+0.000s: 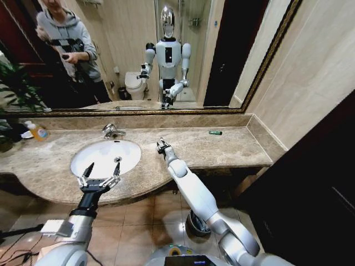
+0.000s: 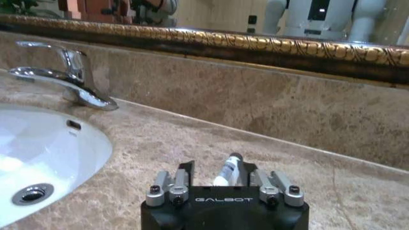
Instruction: Pick up the trash from the sink and place it in the trash bin.
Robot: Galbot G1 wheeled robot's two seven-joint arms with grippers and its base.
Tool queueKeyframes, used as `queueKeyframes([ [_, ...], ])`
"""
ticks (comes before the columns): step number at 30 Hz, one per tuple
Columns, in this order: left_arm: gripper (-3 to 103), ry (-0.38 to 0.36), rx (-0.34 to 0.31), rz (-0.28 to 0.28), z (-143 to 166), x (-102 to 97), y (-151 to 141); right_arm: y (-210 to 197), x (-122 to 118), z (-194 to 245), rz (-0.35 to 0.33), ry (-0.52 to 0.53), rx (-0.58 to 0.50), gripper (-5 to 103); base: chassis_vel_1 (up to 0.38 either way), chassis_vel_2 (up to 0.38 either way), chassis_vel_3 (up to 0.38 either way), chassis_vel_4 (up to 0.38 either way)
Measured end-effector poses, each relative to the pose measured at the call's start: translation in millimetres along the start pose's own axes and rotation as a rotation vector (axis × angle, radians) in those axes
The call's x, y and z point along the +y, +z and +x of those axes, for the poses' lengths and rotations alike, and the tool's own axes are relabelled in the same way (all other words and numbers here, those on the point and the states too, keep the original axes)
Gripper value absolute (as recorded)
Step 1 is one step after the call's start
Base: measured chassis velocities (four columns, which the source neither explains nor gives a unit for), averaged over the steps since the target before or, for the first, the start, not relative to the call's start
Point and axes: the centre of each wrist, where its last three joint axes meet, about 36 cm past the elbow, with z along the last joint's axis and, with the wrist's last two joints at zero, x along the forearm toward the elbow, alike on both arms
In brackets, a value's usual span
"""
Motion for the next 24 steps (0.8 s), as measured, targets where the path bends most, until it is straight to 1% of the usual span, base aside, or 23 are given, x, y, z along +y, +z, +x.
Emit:
queueKeyframes([
  [3,100,0.0,0.0,0.0,0.0,0.0,0.0,5.3,-2.3,-1.6,0.0,-0.002,0.007,61,0.0,0.0,0.0,0.0],
  [5,100,0.0,0.0,0.0,0.0,0.0,0.0,6.8,-2.7,-2.0,0.0,-0.002,0.01,61,0.0,0.0,0.0,0.0],
  [6,100,0.0,0.0,0.0,0.0,0.0,0.0,9.2,-3.4,-2.9,0.003,-0.004,0.013,71,0.0,0.0,0.0,0.0],
  [7,100,0.0,0.0,0.0,0.0,0.0,0.0,10.4,-3.6,-3.4,0.005,-0.008,0.013,71,0.0,0.0,0.0,0.0],
  [8,100,0.0,0.0,0.0,0.0,0.0,0.0,11.5,-3.6,-3.9,0.007,-0.012,0.014,77,0.0,0.0,0.0,0.0],
  [9,100,0.0,0.0,0.0,0.0,0.0,0.0,11.5,-3.6,-3.9,0.007,-0.012,0.014,77,0.0,0.0,0.0,0.0],
  [10,100,0.0,0.0,0.0,0.0,0.0,0.0,12.6,-3.6,-4.2,0.008,-0.014,0.015,79,0.0,0.0,0.0,0.0],
  [12,100,0.0,0.0,0.0,0.0,0.0,0.0,17.2,-4.8,-5.3,0.01,-0.015,0.021,71,0.0,0.0,0.0,0.0],
  [14,100,0.0,0.0,0.0,0.0,0.0,0.0,17.9,-5.2,-5.4,0.009,-0.015,0.022,71,0.0,0.0,0.0,0.0],
  [15,100,0.0,0.0,0.0,0.0,0.0,0.0,18.4,-5.6,-5.5,0.008,-0.015,0.021,63,0.0,0.0,0.0,0.0],
  [17,100,0.0,0.0,0.0,0.0,0.0,0.0,18.4,-5.7,-5.5,0.007,-0.016,0.021,63,0.0,0.0,0.0,0.0],
  [19,100,0.0,0.0,0.0,0.0,0.0,0.0,17.8,-5.9,-5.8,0.004,-0.018,0.018,55,0.0,0.0,0.0,0.0],
  [20,100,0.0,0.0,0.0,0.0,0.0,0.0,17.4,-6.1,-6.2,0.004,-0.02,0.016,55,0.0,0.0,0.0,0.0],
  [21,100,0.0,0.0,0.0,0.0,0.0,0.0,17.3,-6.4,-6.6,0.003,-0.022,0.014,47,0.0,0.0,0.0,0.0],
  [23,100,0.0,0.0,0.0,0.0,0.0,0.0,18.0,-6.6,-6.8,0.002,-0.023,0.015,47,0.0,0.0,0.0,0.0],
  [24,100,0.0,0.0,0.0,0.0,0.0,0.0,18.6,-6.9,-7.0,0.002,-0.022,0.016,43,0.0,0.0,0.0,0.0],
])
